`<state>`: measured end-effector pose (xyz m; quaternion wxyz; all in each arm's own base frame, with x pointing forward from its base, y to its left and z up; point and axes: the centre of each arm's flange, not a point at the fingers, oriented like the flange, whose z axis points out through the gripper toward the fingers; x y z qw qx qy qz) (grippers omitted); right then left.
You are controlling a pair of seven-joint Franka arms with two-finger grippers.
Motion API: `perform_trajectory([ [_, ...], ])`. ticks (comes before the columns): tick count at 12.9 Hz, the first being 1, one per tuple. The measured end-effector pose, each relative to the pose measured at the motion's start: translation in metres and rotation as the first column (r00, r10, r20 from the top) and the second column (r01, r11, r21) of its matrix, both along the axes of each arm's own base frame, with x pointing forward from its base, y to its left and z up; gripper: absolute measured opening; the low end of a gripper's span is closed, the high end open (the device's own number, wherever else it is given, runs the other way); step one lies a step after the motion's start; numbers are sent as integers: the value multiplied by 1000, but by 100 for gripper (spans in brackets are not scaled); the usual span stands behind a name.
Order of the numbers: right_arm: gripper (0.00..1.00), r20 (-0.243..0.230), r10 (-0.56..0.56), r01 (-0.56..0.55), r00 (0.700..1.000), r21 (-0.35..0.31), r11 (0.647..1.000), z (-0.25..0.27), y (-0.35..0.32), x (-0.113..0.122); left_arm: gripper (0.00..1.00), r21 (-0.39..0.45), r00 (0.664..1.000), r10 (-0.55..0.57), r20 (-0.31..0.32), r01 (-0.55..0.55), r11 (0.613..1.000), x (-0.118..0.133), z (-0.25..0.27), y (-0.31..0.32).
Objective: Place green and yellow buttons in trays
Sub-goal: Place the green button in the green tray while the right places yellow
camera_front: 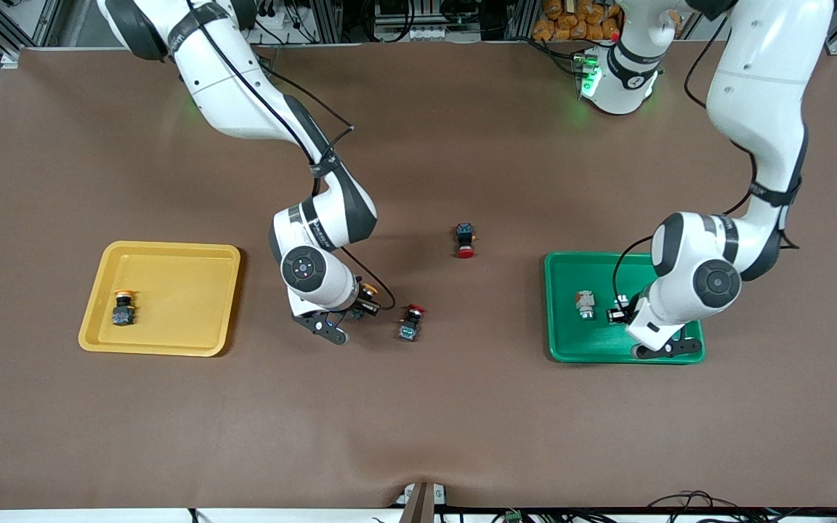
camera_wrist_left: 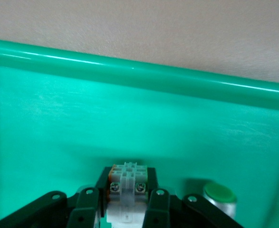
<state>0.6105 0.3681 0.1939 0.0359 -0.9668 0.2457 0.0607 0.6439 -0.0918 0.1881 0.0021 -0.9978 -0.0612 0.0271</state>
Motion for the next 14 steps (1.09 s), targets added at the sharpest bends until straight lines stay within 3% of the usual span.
perform_trajectory([
  [2, 39, 10, -3, 3, 1000, 2, 1000, 4, -1, 4, 49, -3, 1000, -2, 10, 2, 1000, 3, 2, -2],
  [4, 39, 27, -10, 10, 1000, 8, 1000, 15, -4, 12, 71, -4, 1000, 7, 31, -7, 1000, 8, 14, 3],
  [6, 39, 16, -1, 1, 1000, 7, 1000, 34, -13, 19, 93, -4, 998, 36, 52, -36, 999, 18, 39, 22],
  [7, 39, 6, 18, -18, 1000, 8, 1000, 45, -22, 24, 100, -1, 998, 47, 48, -47, 999, 23, 56, 30],
  [10, 39, -5, 105, -105, 994, 31, 994, 84, -87, 53, 100, 10, 998, 55, 22, -55, 998, 31, 114, 34],
  [14, 39, 18, 259, -259, 966, 71, 963, 106, -235, 92, 100, 14, 998, 54, 41, -55, 998, 29, 173, 36],
])
